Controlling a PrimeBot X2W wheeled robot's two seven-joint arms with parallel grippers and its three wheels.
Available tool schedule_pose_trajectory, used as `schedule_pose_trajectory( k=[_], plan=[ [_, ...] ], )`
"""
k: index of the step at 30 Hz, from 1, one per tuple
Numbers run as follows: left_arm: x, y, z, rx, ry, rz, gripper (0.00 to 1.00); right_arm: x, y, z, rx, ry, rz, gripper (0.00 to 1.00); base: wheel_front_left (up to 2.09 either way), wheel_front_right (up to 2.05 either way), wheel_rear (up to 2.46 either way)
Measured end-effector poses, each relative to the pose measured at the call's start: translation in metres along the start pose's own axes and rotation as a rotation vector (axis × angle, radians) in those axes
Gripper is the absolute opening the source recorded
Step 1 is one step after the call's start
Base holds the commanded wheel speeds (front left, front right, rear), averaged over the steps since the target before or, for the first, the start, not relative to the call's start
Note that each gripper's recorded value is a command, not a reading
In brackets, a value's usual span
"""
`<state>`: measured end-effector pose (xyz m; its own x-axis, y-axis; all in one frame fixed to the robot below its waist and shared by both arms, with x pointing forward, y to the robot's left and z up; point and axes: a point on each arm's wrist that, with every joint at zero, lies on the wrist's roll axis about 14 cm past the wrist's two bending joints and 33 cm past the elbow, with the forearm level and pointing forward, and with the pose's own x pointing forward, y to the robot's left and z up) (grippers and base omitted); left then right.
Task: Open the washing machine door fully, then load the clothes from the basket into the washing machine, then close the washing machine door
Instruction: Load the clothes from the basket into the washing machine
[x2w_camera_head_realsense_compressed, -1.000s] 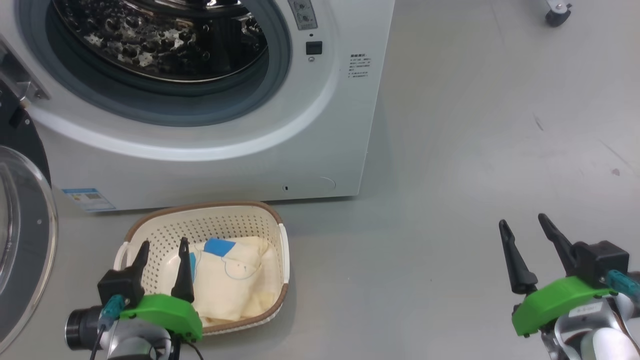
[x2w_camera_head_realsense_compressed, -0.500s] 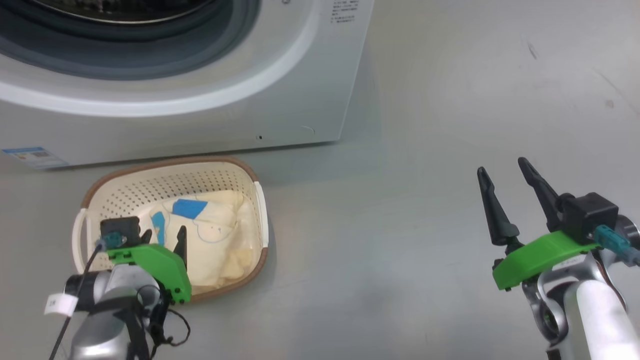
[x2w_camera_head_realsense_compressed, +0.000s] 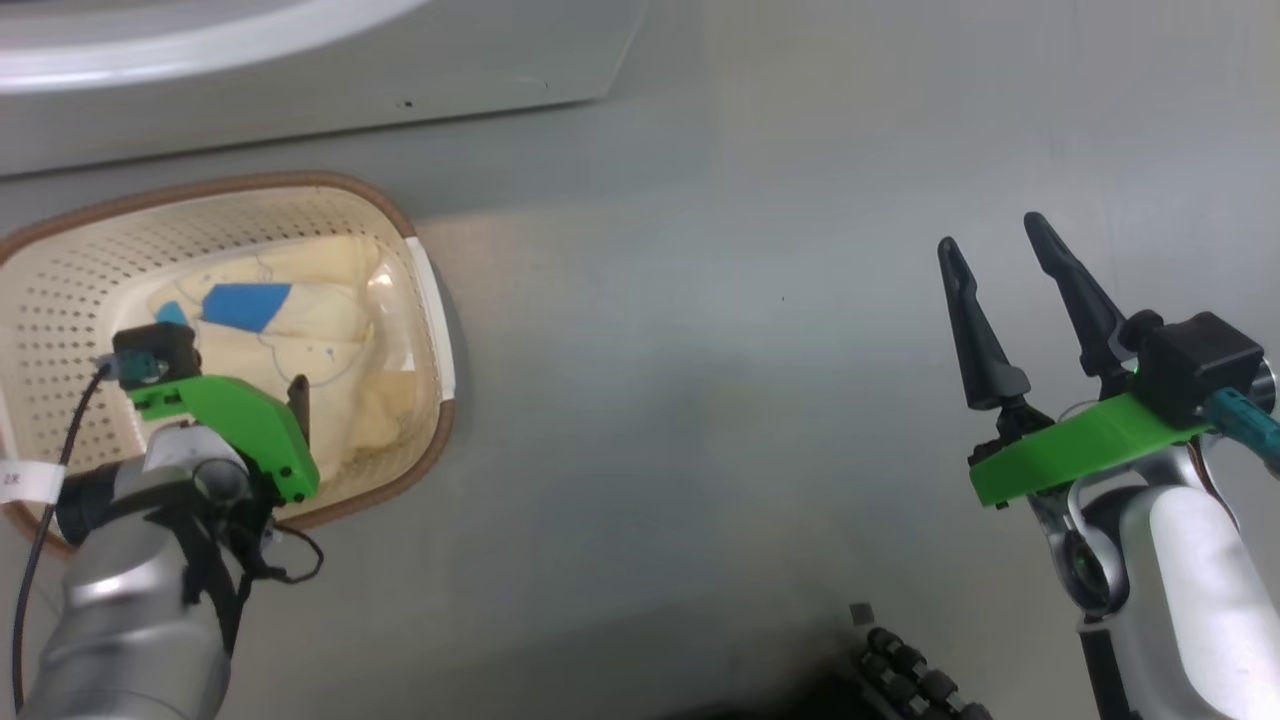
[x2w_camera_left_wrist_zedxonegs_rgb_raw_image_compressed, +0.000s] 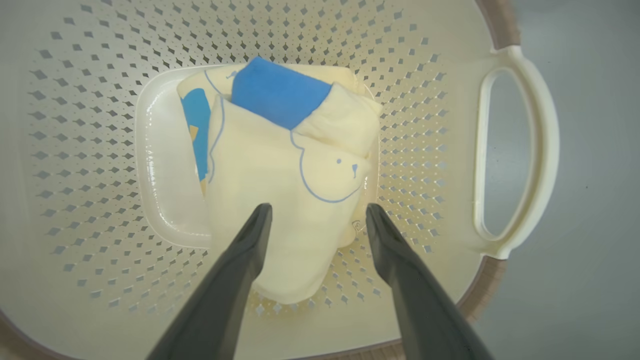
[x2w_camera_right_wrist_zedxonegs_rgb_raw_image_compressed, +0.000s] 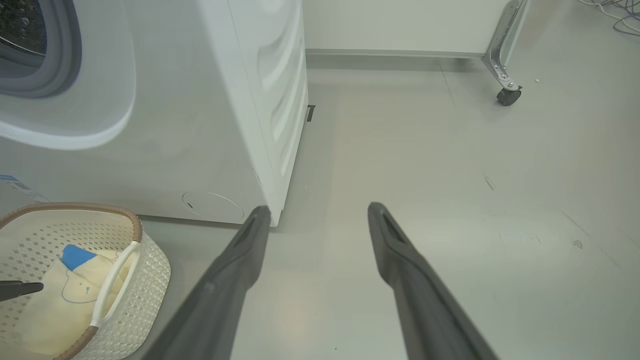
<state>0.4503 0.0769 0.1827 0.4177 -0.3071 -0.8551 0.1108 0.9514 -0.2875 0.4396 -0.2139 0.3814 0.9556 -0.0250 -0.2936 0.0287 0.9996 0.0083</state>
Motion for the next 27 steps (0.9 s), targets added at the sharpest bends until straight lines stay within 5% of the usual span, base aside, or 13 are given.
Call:
schedule_pose_trajectory(
  k=[14,24,26,27],
  plan=[
    [0.074,0.018,-0.038,-0.037,0.183,-0.006,1.00,0.028,-0.005,-0.067,0.006,0.132,-0.009,1.00,0.00,0.00,0.00],
    [0.105,0.040,-0.053,0.042,0.238,0.130,1.00,0.033,-0.006,-0.089,0.014,0.173,-0.012,1.00,0.00,0.00,0.00],
    [0.111,0.040,-0.056,0.041,0.244,0.145,0.00,0.032,-0.009,-0.092,0.009,0.178,-0.019,1.00,0.00,0.00,0.00],
    [0.114,0.039,-0.056,0.043,0.245,0.147,0.00,0.032,-0.011,-0.094,0.007,0.181,-0.023,1.00,0.00,0.00,0.00]
  ],
)
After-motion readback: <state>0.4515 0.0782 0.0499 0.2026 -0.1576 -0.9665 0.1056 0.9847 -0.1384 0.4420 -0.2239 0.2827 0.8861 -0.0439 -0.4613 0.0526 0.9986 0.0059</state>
